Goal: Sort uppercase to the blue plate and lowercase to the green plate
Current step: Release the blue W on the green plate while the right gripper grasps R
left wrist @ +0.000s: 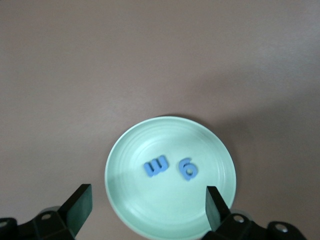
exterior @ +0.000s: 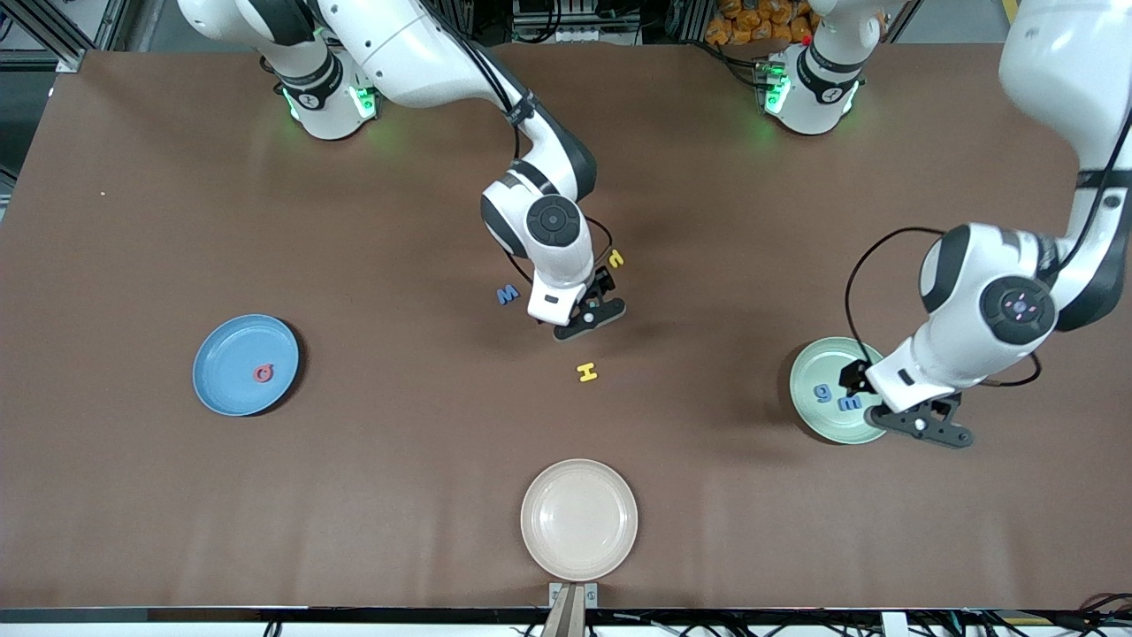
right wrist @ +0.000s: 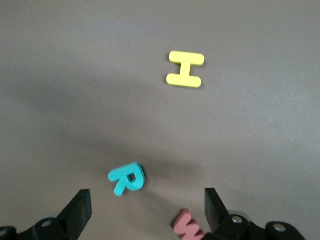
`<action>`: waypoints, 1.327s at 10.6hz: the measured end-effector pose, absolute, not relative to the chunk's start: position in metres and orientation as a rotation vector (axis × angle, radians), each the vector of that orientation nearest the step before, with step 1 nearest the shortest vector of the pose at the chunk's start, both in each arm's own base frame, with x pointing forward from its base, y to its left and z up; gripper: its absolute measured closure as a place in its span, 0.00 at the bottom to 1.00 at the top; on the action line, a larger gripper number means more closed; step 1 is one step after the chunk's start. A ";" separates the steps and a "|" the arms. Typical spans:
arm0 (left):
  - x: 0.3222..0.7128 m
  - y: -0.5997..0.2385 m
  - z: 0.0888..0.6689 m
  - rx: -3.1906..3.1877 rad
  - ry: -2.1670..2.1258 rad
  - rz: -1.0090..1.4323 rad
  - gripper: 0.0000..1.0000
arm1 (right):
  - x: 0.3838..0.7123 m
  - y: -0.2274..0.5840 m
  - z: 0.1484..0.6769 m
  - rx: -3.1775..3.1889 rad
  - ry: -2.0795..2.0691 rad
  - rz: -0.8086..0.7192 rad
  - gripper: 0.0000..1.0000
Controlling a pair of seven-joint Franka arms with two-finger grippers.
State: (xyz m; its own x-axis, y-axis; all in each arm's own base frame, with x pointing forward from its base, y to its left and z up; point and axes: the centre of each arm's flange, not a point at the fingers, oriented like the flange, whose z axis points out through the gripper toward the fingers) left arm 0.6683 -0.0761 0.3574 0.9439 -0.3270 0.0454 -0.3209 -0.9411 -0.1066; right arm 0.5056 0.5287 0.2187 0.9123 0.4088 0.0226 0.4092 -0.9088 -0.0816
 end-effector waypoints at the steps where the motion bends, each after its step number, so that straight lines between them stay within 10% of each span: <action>1: 0.663 -0.079 0.380 -3.014 0.475 -0.068 0.00 | 0.507 0.531 0.212 -2.989 -0.644 -0.007 0.00; 14: 0.658 -0.091 0.447 -3.077 0.423 0.005 0.00 | 0.483 0.550 0.171 -2.999 -0.713 0.048 0.00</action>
